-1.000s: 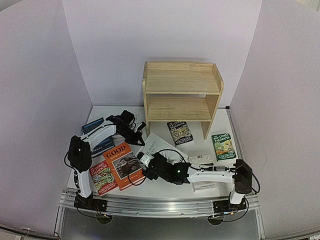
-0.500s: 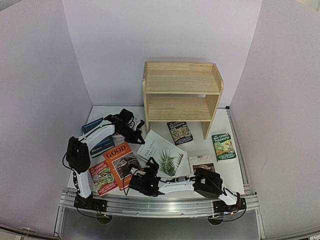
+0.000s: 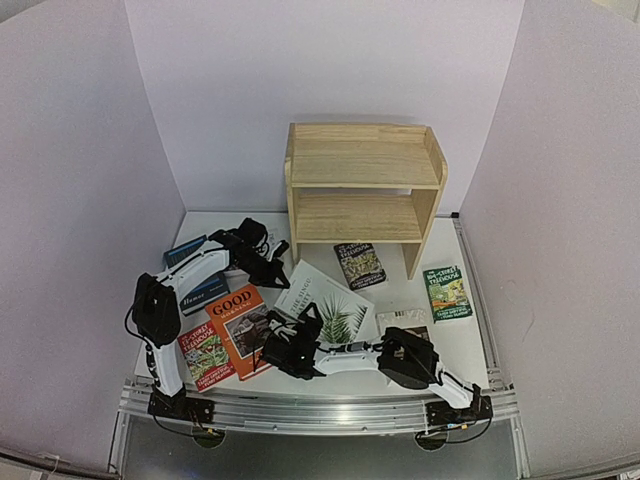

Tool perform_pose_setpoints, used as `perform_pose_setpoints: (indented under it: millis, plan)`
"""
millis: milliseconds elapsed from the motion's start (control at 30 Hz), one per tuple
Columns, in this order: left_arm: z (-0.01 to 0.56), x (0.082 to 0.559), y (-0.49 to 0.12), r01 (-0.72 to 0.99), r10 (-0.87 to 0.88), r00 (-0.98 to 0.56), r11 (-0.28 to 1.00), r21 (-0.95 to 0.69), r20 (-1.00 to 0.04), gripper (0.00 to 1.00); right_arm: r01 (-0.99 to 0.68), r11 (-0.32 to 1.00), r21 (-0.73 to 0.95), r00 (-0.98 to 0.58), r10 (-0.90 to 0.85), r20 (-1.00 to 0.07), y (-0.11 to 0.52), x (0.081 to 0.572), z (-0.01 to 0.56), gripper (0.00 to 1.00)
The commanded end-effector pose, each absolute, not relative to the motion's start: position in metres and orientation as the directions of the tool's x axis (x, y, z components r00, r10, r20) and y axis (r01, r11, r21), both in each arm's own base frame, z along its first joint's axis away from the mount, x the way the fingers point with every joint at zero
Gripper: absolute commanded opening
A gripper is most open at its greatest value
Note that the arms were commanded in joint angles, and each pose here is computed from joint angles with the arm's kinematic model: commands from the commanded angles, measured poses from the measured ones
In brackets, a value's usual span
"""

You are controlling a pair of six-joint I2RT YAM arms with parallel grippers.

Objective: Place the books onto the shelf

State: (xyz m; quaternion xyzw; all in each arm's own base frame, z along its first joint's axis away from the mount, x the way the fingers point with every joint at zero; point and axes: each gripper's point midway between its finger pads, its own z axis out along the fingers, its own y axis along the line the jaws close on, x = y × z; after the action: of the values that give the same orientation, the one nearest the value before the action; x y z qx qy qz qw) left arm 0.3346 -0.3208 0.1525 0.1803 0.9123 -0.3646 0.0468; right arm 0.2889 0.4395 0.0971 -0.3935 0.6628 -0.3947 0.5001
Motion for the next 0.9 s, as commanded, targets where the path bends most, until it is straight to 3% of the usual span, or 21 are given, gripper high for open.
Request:
perform_pose_setpoints:
  millis: [0,133,233,333,400,533,667,867]
  plan:
    - [0.186,0.332,-0.324,0.426,0.295,-0.905,0.615,-0.664,-0.308,0.0,-0.096,0.418,-0.904,-0.19,-0.899,-0.395,0.446,0.291,0.111,0.68]
    - [0.189,0.332,-0.324,0.435,0.295,-0.901,0.61,-0.662,-0.319,0.0,-0.09,0.441,-0.893,-0.187,-0.888,-0.42,0.448,0.291,0.119,0.4]
    - [0.195,0.331,-0.325,0.455,0.304,-0.891,0.596,-0.662,-0.339,0.04,-0.081,0.482,-0.872,-0.185,-0.867,-0.462,0.449,0.292,0.133,0.35]
    - [0.207,0.332,-0.322,0.493,0.314,-0.87,0.593,-0.637,-0.381,0.7,-0.079,0.539,-0.838,-0.178,-0.835,-0.52,0.448,0.291,0.155,0.34]
    - [0.221,0.334,-0.318,0.546,0.332,-0.836,0.587,-0.598,-0.437,0.98,-0.104,0.586,-0.804,-0.168,-0.807,-0.566,0.447,0.289,0.173,0.33]
    - [0.275,0.347,-0.297,0.619,0.315,-0.774,0.556,-0.554,-0.549,1.0,-0.24,0.708,-0.664,-0.167,-0.704,-0.69,0.443,0.279,0.2,0.33]
    - [0.343,0.344,-0.265,0.677,0.251,-0.719,0.462,-0.573,-0.648,1.0,-0.461,0.789,-0.405,-0.262,-0.558,-0.788,0.435,0.261,0.213,0.33]
    - [0.402,0.323,-0.234,0.822,0.232,-0.444,0.489,-0.291,-0.866,1.0,-0.616,0.787,-0.028,-0.421,-0.359,-0.833,0.421,0.243,0.244,0.27]
